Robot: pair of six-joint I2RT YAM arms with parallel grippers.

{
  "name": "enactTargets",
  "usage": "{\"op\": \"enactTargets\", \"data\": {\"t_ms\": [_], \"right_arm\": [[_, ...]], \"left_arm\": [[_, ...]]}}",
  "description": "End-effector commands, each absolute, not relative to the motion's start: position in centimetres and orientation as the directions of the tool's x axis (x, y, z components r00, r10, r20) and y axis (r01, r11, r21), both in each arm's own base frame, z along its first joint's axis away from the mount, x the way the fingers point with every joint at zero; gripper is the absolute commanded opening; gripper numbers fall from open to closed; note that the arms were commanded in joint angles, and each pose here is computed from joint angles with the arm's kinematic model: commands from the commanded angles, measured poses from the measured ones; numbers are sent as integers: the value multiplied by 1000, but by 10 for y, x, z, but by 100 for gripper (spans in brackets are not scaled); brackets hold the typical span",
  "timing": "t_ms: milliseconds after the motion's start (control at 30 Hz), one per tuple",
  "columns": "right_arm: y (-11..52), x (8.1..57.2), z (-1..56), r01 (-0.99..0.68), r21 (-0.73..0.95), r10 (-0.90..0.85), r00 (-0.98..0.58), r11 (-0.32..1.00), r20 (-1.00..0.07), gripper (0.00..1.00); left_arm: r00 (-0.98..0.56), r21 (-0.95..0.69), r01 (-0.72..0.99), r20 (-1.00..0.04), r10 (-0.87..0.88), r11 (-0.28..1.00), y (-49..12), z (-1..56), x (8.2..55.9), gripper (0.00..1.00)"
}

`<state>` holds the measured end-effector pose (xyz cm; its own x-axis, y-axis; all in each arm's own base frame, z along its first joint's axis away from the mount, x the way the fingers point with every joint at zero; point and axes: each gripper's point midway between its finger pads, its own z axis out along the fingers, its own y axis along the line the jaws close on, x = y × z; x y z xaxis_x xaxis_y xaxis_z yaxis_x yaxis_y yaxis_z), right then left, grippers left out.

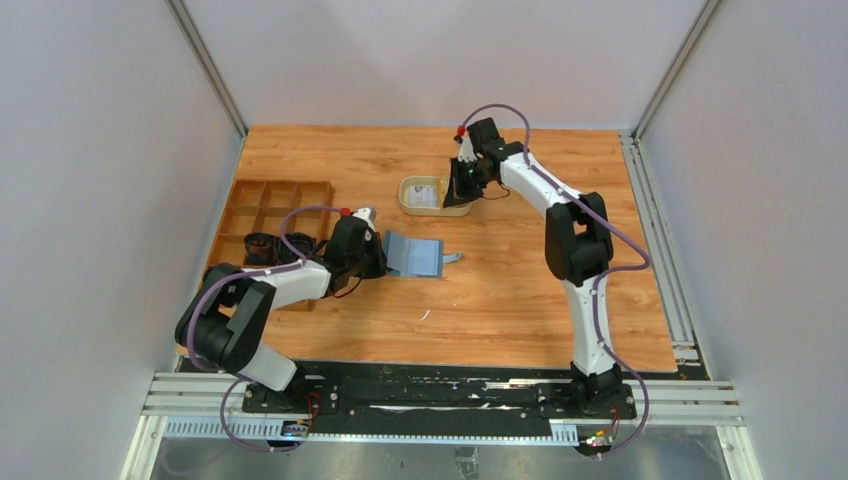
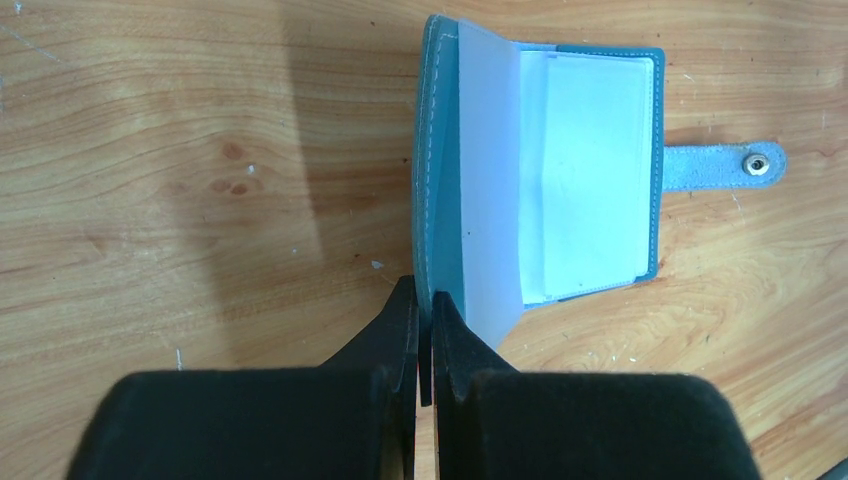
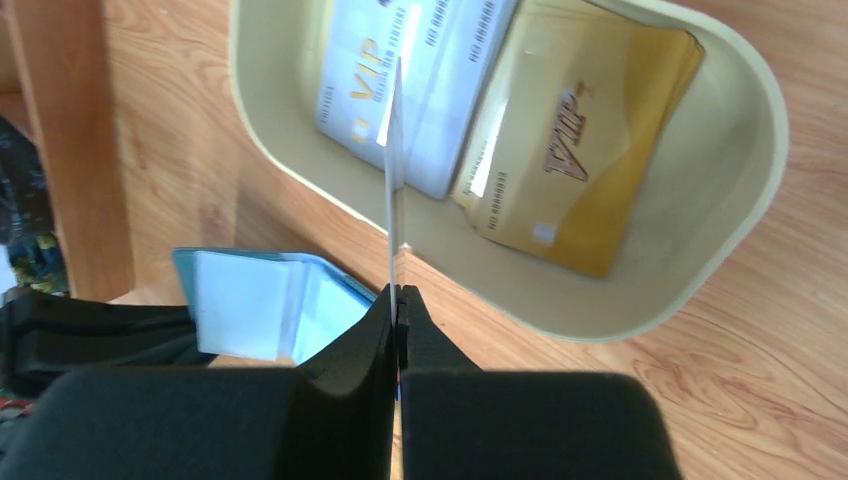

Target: Take the credit cards out of the card holder

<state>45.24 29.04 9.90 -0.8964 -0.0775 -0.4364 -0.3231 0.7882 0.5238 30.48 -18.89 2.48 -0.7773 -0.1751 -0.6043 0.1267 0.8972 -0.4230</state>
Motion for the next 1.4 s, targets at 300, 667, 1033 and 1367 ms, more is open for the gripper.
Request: {"op": "enactTargets", "data": {"t_ms": [300,667,1033,1367], "right_arm": [[255,462,71,-204,528,-5,-935,824,-353,0],[262,486,83,-175,619,62,-938,765,-342,0],[265,491,79,-171,628,66,-940,760,-336,0],[257,487,66,-140,622,75,-949,771,-306,0]], "left_arm": [[-867,-320,97,-493,-78,942,-165,-12,262,0],[-862,-317,99,-501,-78,943,-164,-9,262,0],[-864,-317,92,-497,-82,944,-162,-13,258,0],[-867,-314,96,-493,-76,945,-161,-13,257,0]]}}
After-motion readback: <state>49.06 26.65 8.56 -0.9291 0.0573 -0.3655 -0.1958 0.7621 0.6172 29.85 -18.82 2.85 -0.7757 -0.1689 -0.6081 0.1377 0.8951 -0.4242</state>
